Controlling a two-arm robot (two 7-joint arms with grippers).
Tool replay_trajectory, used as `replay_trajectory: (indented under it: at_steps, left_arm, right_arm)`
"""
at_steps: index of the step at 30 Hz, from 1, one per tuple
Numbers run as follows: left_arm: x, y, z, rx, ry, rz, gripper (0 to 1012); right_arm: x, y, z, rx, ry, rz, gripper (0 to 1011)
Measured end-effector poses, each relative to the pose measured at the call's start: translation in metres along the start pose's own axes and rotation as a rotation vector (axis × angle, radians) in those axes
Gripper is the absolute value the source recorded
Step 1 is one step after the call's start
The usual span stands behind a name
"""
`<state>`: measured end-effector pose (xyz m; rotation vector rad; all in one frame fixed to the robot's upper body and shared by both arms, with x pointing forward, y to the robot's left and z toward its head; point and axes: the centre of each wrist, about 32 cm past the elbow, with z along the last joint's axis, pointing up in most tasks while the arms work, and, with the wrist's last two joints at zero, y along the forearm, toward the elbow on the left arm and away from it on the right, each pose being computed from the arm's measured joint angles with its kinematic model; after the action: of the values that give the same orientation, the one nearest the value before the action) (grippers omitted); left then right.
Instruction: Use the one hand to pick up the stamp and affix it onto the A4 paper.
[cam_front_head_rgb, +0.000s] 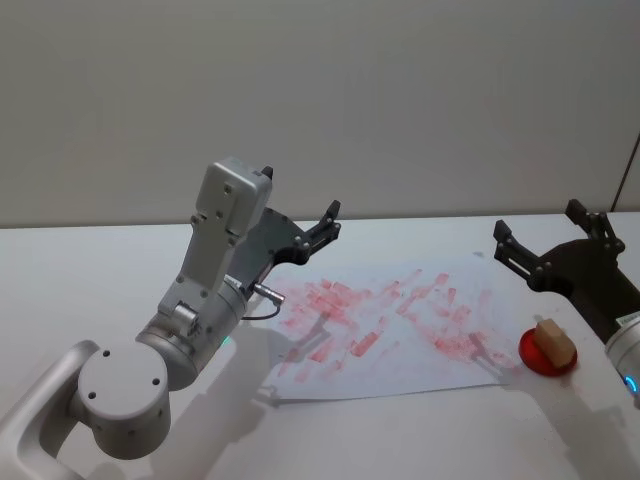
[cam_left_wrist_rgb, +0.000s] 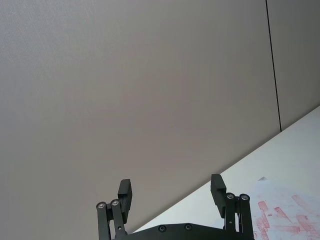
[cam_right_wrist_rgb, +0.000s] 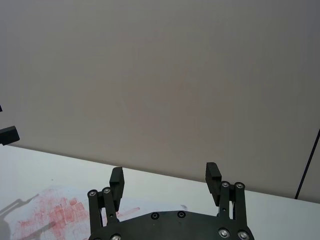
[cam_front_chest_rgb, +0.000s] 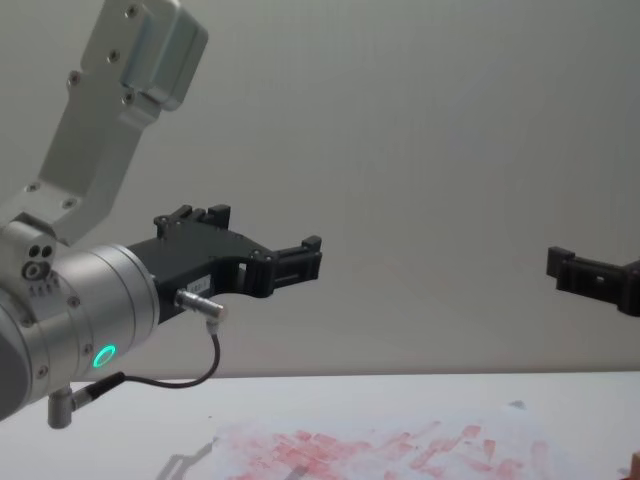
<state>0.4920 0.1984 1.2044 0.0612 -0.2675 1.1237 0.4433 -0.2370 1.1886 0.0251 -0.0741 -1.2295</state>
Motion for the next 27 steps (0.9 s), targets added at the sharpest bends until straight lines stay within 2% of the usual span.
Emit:
replay_trajectory:
  at_steps: [27]
  left_arm:
    - [0.0,0.0,0.0,0.0,0.0,0.0,1001]
  right_arm:
    - [0.0001,0.0,0.0002,0.001,0.0,0.0,1001]
